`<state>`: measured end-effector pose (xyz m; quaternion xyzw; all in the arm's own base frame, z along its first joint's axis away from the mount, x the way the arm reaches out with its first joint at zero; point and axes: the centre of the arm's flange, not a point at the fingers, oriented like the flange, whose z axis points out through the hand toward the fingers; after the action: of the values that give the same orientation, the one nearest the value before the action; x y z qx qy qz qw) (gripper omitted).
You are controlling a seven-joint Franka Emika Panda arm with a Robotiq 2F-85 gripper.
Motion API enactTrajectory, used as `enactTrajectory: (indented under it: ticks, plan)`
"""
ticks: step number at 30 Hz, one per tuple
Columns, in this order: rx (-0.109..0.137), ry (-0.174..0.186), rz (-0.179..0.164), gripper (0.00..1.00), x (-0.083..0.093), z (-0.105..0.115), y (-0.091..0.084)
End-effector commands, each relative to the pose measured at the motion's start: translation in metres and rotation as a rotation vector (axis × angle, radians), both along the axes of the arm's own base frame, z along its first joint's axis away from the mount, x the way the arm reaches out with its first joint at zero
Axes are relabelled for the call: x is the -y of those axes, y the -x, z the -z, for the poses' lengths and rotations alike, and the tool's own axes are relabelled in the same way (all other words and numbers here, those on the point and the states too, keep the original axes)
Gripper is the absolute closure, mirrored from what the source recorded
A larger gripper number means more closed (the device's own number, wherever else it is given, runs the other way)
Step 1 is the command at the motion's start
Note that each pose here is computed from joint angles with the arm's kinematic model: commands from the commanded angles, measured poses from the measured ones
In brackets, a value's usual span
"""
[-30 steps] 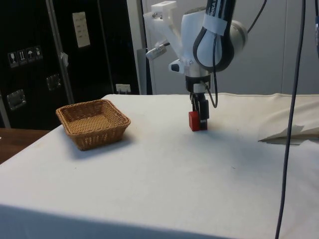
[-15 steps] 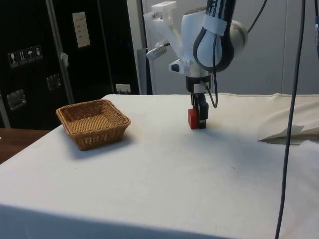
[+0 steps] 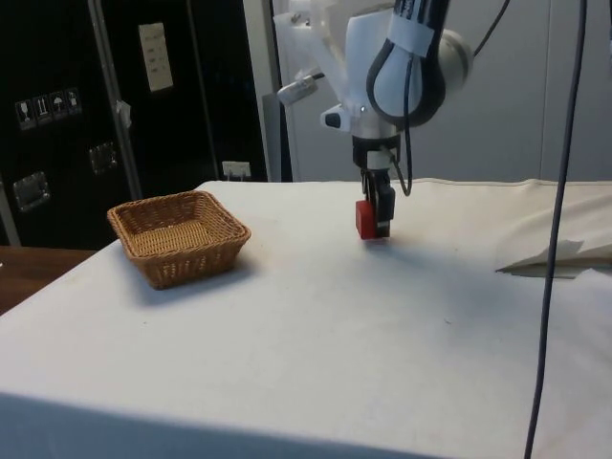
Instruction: Pick up the cube and place it into the basket.
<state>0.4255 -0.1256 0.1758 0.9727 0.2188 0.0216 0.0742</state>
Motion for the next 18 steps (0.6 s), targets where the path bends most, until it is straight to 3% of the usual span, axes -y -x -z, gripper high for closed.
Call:
enactTrajectory:
  ticks: [1, 14, 18]
  plan:
    - [-0.003, -0.006, -0.001, 1.00, 0.001, -0.006, 0.000]
    - [0.000, -0.050, 0.003, 1.00, -0.001, -0.039, -0.009]
    - [-0.011, -0.068, 0.002, 1.00, -0.001, -0.053, -0.013]
